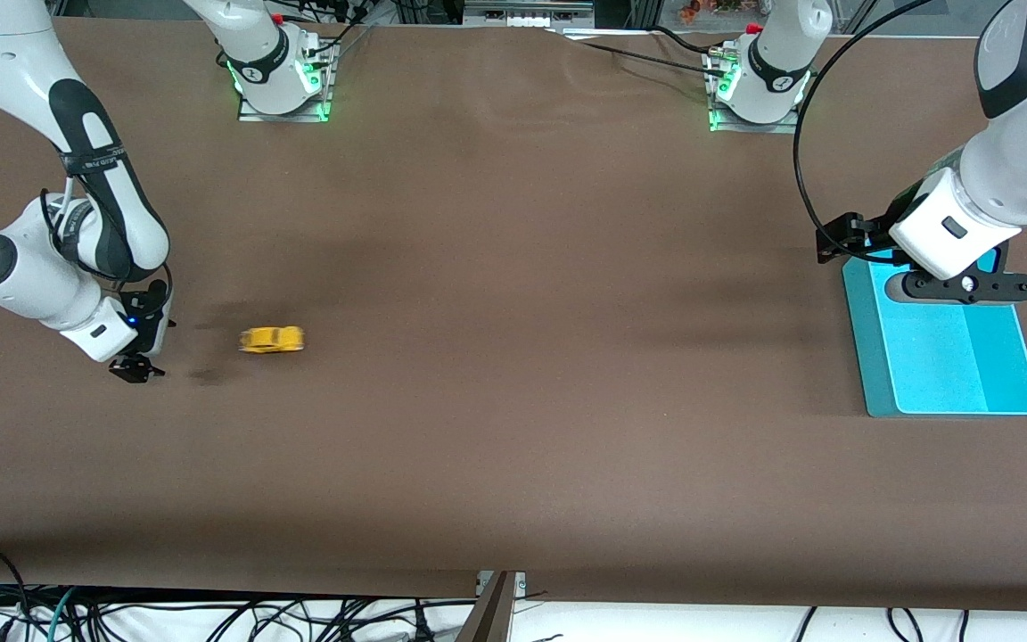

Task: Wind and store yellow beetle car
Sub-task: 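Open the right gripper, letting the car roll toward the cyan tray, then grasp the car with the left gripper while the right gripper withdraws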

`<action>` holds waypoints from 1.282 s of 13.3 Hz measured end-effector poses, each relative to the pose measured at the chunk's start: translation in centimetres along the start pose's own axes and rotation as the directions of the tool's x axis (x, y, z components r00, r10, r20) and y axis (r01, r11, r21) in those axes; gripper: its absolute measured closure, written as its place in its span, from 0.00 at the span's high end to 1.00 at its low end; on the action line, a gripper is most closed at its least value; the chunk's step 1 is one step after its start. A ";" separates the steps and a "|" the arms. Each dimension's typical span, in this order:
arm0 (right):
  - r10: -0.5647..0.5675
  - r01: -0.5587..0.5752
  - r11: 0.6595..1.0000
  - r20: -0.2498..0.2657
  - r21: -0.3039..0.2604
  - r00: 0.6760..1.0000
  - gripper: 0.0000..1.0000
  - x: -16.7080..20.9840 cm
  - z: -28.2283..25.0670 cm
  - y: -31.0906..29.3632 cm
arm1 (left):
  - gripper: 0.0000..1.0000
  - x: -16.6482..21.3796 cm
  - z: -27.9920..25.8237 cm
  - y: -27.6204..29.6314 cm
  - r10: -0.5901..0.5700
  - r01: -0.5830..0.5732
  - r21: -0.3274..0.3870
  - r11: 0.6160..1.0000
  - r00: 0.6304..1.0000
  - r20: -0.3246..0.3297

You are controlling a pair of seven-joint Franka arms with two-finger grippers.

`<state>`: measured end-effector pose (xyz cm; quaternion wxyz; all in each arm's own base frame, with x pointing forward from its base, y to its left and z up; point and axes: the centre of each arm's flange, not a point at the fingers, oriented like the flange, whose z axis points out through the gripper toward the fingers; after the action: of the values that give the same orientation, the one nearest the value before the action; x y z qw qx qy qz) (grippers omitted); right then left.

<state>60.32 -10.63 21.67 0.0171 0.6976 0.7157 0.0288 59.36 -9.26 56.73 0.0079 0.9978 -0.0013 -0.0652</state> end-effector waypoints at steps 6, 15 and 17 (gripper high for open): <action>0.020 -0.020 1.000 -0.017 -0.020 1.000 1.00 0.9 -1.5 1.5 | 1.00 0.0 0.0 0.1 0.001 -0.001 0.000 1.000 1.000 0.000; 0.388 -0.387 0.922 -0.049 0.020 0.920 1.00 2.8 -9.2 4.6 | 1.00 0.3 2.2 2.2 0.147 -0.145 -0.039 0.989 0.987 0.063; 0.486 -0.484 0.874 -0.045 0.047 0.873 1.00 4.0 -10.9 4.9 | 1.00 0.0 3.2 2.2 0.258 -0.254 -0.050 0.966 0.959 0.114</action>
<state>64.35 -6.73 32.93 -0.0227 0.8539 0.5185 0.0392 58.95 -11.53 53.55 0.0338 0.9833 -0.1298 -0.1232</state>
